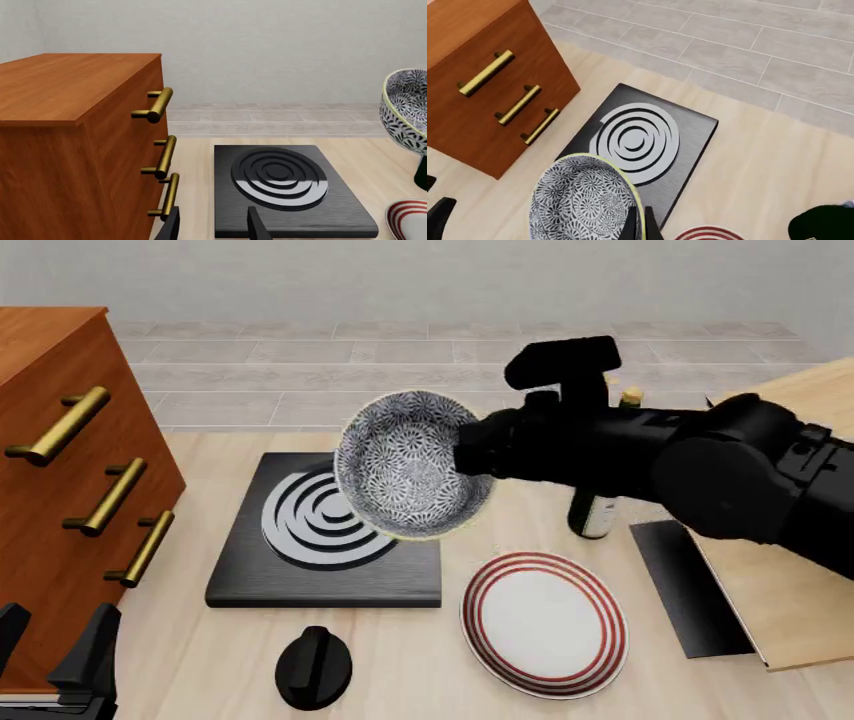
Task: Put the bowl on the stove.
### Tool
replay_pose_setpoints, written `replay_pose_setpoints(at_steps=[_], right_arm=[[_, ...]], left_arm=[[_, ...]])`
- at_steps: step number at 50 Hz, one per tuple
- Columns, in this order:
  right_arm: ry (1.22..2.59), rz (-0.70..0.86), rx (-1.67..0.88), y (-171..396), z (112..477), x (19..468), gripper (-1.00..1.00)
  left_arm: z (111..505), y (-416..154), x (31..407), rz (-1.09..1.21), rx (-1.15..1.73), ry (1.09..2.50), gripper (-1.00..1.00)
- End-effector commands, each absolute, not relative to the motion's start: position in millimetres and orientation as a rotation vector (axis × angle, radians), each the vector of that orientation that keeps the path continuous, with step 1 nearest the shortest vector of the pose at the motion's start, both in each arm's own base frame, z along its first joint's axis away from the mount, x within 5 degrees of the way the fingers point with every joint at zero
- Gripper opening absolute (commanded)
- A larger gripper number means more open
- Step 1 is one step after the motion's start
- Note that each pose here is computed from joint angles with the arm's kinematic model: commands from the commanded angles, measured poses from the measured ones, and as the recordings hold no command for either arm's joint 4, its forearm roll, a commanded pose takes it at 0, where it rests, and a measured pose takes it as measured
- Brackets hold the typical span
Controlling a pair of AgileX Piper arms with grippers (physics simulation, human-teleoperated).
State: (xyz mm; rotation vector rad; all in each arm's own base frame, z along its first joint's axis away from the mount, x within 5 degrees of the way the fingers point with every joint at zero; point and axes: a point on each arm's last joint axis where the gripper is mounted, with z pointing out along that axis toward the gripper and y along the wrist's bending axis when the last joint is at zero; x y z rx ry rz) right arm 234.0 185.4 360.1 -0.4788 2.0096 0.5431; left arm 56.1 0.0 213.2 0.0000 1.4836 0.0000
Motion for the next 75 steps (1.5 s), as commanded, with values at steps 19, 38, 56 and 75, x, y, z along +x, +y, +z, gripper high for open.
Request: replay_pose_setpoints(at_steps=[19, 38, 56, 75], right_arm=[[2.047, 0.618, -0.424, 242.9, 348.5, 287.0, -1.0], [2.104, 0.646, -0.379, 275.1, 323.0, 318.0, -1.0], [2.141, 0.645, -0.342, 290.3, 295.6, 342.4, -1.0], [2.16, 0.638, -0.303, 298.1, 276.1, 366.3, -1.0]], left_arm=[[213.2, 0.0, 56.1, 0.0, 0.0, 1.484, 1.0], [213.2, 0.0, 56.1, 0.0, 0.0, 1.484, 1.0], [213.2, 0.0, 56.1, 0.0, 0.0, 1.484, 1.0], [213.2, 0.0, 56.1, 0.0, 0.0, 1.484, 1.0]])
